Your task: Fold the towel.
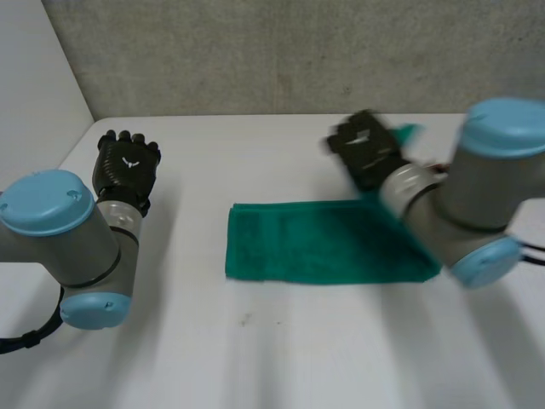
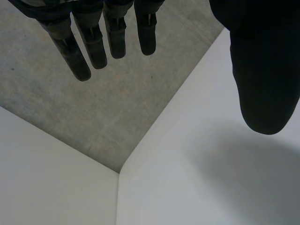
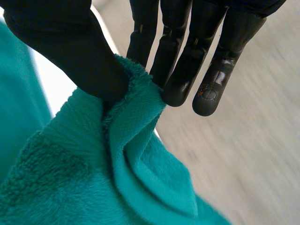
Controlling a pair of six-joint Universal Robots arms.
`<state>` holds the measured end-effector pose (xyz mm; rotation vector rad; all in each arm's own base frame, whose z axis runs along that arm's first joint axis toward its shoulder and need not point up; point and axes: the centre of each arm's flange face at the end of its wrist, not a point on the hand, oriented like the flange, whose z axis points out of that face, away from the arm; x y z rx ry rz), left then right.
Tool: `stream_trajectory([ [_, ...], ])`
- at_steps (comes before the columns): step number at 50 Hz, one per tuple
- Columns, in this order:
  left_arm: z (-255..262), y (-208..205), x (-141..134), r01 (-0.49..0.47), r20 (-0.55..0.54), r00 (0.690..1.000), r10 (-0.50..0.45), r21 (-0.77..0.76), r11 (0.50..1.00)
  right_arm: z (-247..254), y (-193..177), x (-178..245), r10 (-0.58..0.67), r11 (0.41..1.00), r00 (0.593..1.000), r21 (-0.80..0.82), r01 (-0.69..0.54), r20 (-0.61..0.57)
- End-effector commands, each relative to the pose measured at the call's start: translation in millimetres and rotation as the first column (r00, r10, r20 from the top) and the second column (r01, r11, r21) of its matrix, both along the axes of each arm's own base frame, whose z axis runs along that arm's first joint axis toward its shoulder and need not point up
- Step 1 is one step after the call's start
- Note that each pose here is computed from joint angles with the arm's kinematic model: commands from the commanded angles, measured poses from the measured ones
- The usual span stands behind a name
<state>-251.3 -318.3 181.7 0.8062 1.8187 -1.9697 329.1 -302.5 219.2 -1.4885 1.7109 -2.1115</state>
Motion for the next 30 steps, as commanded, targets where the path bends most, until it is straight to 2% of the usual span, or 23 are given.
stream_trajectory([
  [1, 4, 5, -4, 0.014, -0.020, 1.000, -0.014, -0.006, 1.000, -51, 63, 69, 0.315, 0.948, 0.949, 0.039, -0.315, -0.017],
  [7, 5, 8, -8, 0.028, -0.022, 0.999, -0.028, -0.007, 1.000, -78, 66, 76, 0.300, 0.952, 0.952, 0.081, -0.295, -0.061],
  [8, 4, 10, -11, 0.038, -0.019, 0.999, -0.038, -0.004, 0.999, -80, 57, 71, 0.210, 0.976, 0.973, 0.082, -0.202, -0.092],
  [10, 4, 12, -14, 0.046, -0.020, 0.999, -0.046, -0.006, 0.999, -79, 53, 68, 0.183, 0.981, 0.978, 0.085, -0.176, -0.095],
  [13, 4, 14, -16, 0.055, -0.020, 0.998, -0.055, -0.007, 0.998, -70, 50, 61, 0.118, 0.989, 0.990, 0.093, -0.111, -0.072],
  [16, 5, 17, -22, 0.072, -0.022, 0.997, -0.072, -0.013, 0.997, -44, 46, 45, 0.045, 0.989, 0.999, 0.138, -0.047, 0.018],
  [18, 5, 19, -25, 0.081, -0.023, 0.996, -0.082, -0.014, 0.997, -42, 43, 38, 0.023, 0.987, 0.999, 0.159, -0.028, 0.033],
  [20, 6, 23, -31, 0.098, -0.024, 0.995, -0.098, -0.017, 0.995, -41, 31, 8, -0.071, 0.967, 0.996, 0.247, 0.055, 0.060],
  [24, 5, 28, -36, 0.116, -0.024, 0.993, -0.117, -0.016, 0.993, -47, 29, -12, -0.127, 0.946, 0.991, 0.306, 0.107, 0.047],
  [27, 4, 28, -37, 0.118, -0.022, 0.993, -0.118, -0.012, 0.993, -64, 27, -35, -0.183, 0.915, 0.983, 0.365, 0.170, 0.003],
  [28, 3, 29, -37, 0.119, -0.021, 0.993, -0.120, -0.010, 0.993, -80, 19, -62, -0.247, 0.879, 0.968, 0.412, 0.239, -0.034],
  [30, 3, 29, -37, 0.118, -0.021, 0.993, -0.118, -0.010, 0.993, -86, 15, -73, -0.275, 0.862, 0.960, 0.429, 0.269, -0.049],
])
